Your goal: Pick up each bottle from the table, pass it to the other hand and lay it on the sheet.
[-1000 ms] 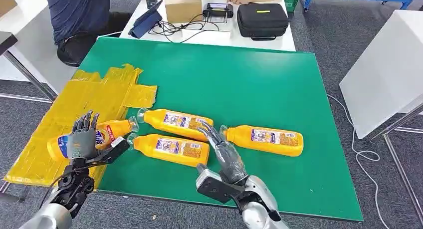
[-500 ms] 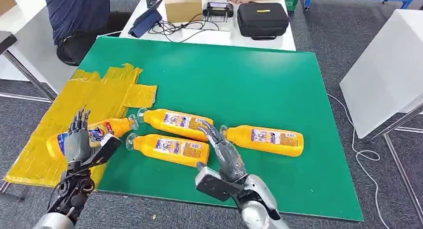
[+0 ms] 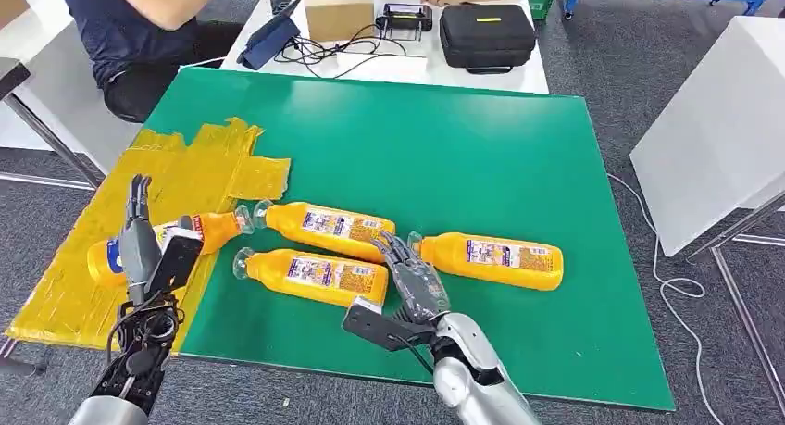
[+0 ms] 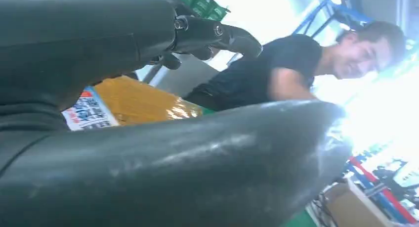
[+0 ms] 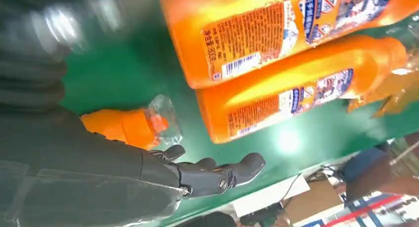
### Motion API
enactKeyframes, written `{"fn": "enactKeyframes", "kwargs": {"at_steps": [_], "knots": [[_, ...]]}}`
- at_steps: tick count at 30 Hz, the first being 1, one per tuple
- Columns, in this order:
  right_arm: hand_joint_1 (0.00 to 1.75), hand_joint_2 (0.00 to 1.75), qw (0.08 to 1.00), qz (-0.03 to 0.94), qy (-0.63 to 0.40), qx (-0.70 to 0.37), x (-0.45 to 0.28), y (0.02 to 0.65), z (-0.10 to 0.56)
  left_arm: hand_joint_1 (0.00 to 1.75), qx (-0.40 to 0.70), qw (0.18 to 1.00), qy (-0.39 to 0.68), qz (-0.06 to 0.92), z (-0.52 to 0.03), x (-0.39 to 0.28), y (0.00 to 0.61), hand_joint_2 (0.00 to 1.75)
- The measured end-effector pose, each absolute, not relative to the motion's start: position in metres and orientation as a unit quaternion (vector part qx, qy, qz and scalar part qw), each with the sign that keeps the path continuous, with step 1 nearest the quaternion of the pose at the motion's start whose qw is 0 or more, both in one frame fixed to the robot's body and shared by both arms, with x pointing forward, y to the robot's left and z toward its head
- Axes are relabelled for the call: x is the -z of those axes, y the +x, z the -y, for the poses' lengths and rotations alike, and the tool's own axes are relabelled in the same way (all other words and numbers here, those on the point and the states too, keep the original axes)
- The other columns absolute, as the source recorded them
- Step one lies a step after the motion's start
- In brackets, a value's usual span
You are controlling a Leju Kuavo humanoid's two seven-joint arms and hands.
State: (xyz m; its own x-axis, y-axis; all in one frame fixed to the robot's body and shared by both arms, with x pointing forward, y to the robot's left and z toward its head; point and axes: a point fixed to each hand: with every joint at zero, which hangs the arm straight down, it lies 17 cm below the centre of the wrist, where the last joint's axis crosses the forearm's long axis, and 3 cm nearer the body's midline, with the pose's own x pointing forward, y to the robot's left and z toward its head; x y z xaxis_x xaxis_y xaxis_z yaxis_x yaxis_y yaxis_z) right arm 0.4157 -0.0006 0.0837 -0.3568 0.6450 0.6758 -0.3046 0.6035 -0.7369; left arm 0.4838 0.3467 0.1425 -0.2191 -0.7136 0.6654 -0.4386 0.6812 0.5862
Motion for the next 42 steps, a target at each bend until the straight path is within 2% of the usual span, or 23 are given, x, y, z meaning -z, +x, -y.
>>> {"fn": "enactKeyframes", "kwargs": {"at_steps": [8, 14, 24, 42], "knots": [[0.0, 1.75, 0.547, 0.68, -0.151, -0.465, -0.077, 0.422, -0.011, 0.0, 0.125, 0.479, 0.351, 0.795, -0.326, -0.162, 0.489, 0.0], [0.0, 1.75, 0.521, 0.693, -0.127, -0.481, -0.103, 0.422, -0.054, 0.0, 0.122, 0.454, 0.361, 0.806, -0.313, -0.179, 0.495, 0.0], [0.0, 1.75, 0.487, 0.702, -0.097, -0.511, -0.132, 0.408, -0.113, 0.0, 0.117, 0.456, 0.365, 0.803, -0.315, -0.176, 0.495, 0.0], [0.0, 1.75, 0.514, 0.588, -0.156, -0.605, -0.059, 0.414, -0.105, 0.0, 0.114, 0.461, 0.362, 0.802, -0.309, -0.172, 0.489, 0.0]]}}
